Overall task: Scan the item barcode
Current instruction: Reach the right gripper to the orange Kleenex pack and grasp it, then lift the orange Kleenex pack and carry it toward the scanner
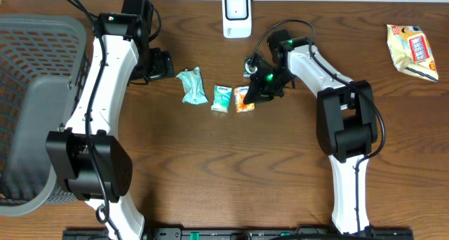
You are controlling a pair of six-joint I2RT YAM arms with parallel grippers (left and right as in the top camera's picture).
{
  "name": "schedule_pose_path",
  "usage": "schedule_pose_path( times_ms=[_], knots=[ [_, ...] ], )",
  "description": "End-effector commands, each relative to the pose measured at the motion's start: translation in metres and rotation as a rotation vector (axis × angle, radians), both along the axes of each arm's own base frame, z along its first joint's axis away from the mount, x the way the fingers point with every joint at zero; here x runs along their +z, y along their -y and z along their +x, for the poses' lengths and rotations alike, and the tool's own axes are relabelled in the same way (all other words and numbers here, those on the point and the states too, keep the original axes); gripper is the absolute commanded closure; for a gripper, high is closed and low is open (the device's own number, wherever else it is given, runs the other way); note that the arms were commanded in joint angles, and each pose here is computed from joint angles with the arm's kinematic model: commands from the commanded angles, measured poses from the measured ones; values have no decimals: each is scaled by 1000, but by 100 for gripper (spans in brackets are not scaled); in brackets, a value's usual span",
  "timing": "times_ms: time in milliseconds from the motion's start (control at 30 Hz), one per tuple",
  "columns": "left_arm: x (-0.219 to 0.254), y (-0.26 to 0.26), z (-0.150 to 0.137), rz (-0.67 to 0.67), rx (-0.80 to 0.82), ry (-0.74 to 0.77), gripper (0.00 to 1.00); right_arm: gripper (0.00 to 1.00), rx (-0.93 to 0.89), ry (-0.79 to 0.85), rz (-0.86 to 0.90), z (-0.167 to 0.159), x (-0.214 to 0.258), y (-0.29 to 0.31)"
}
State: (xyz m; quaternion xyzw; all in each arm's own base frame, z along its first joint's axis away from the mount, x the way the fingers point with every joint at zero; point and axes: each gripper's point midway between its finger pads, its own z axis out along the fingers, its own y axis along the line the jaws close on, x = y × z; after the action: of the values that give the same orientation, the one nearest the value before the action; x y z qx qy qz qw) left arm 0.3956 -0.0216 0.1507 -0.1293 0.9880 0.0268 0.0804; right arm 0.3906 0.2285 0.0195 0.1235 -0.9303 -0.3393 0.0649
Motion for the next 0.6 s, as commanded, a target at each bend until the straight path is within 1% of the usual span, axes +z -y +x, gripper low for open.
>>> schedule_pose_path(
  times_ms=[0, 167, 300, 567],
  knots=[
    [-2, -4, -3, 17, -12, -12, 2, 99, 56, 67, 284, 8, 40, -13],
    [-2, -4, -3, 17, -12, -12, 2, 99, 103, 208, 541, 17, 85, -5],
    [-2, -4, -3, 17, -12, -12, 2, 99, 87, 252, 558, 25, 88, 13],
    [-2, -4, -3, 17, -12, -12, 3, 99, 106, 294, 535, 21, 84, 43]
  ],
)
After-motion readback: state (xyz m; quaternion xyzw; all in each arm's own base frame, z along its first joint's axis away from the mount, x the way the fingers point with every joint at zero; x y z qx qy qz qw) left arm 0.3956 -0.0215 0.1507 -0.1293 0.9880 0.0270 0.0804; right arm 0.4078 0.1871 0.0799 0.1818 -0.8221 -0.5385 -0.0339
